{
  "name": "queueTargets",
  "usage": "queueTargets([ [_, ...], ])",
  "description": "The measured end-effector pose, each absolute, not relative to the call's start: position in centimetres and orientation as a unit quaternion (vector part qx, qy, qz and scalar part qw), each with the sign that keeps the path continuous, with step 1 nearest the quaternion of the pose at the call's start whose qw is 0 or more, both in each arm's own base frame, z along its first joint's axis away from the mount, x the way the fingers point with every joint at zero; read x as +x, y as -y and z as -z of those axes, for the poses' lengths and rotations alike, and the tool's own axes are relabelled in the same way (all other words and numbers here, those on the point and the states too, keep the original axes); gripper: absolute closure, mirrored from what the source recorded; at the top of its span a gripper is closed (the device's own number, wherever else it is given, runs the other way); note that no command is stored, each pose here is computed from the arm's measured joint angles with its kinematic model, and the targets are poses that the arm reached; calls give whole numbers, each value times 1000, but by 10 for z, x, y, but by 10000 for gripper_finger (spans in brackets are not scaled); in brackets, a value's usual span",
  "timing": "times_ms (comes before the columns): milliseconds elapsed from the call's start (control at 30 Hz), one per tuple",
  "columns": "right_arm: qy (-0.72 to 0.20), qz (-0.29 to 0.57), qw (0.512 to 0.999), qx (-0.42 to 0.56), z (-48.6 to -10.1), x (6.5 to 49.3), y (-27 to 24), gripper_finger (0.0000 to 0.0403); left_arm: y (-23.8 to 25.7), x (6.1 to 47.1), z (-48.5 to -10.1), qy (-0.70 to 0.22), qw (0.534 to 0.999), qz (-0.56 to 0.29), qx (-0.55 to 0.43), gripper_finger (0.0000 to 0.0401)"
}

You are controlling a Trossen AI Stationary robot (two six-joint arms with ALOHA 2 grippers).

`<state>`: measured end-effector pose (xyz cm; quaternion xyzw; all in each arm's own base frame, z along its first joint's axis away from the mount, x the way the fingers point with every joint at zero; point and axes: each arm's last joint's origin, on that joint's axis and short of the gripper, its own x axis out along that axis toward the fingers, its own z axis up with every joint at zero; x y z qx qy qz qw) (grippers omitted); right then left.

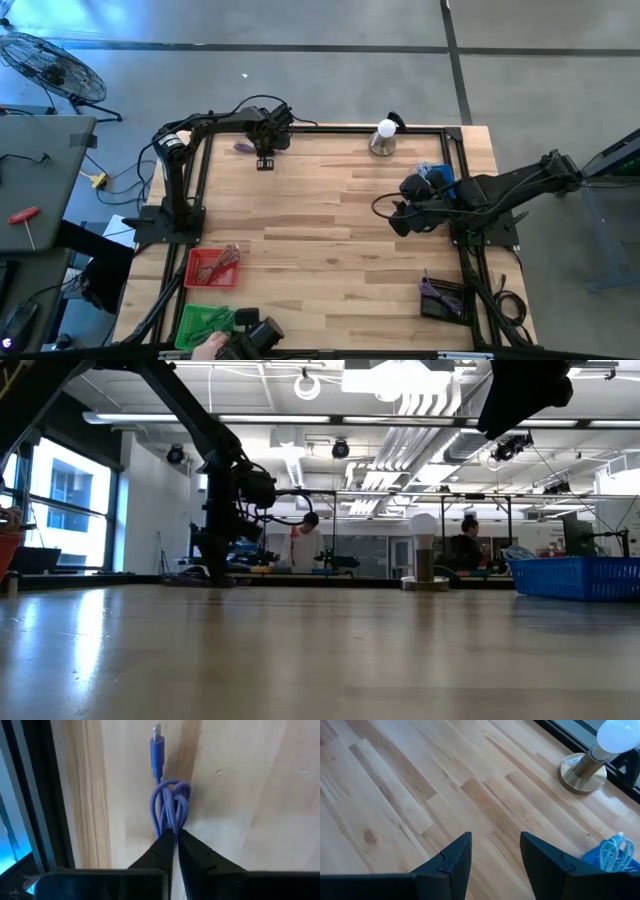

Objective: Pick & Place USB Port
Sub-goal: Put the purple charger cable into the black bin

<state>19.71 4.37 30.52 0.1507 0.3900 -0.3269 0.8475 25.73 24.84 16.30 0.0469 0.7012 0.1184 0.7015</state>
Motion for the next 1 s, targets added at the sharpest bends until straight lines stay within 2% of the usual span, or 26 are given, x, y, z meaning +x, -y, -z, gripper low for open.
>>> queueTargets([
  [233,-376,293,866,151,-308,204,-47,243,-245,264,-174,-705,698,-107,58,397],
  [500,-343,237,898,144,-315,214,-55,243,-220,301,-223,-691,716,-71,75,399],
  [633,-319,204,917,123,-321,218,-62,243,-190,327,-266,-661,742,-65,91,400],
  [767,-297,197,930,95,-324,220,-67,243,-138,352,-325,-597,787,-52,143,400],
  [867,-295,187,934,71,-325,219,-70,243,-91,361,-374,-518,832,-34,197,401],
  [1000,-284,186,939,48,-327,218,-75,243,-32,356,-432,-383,896,-14,223,401],
])
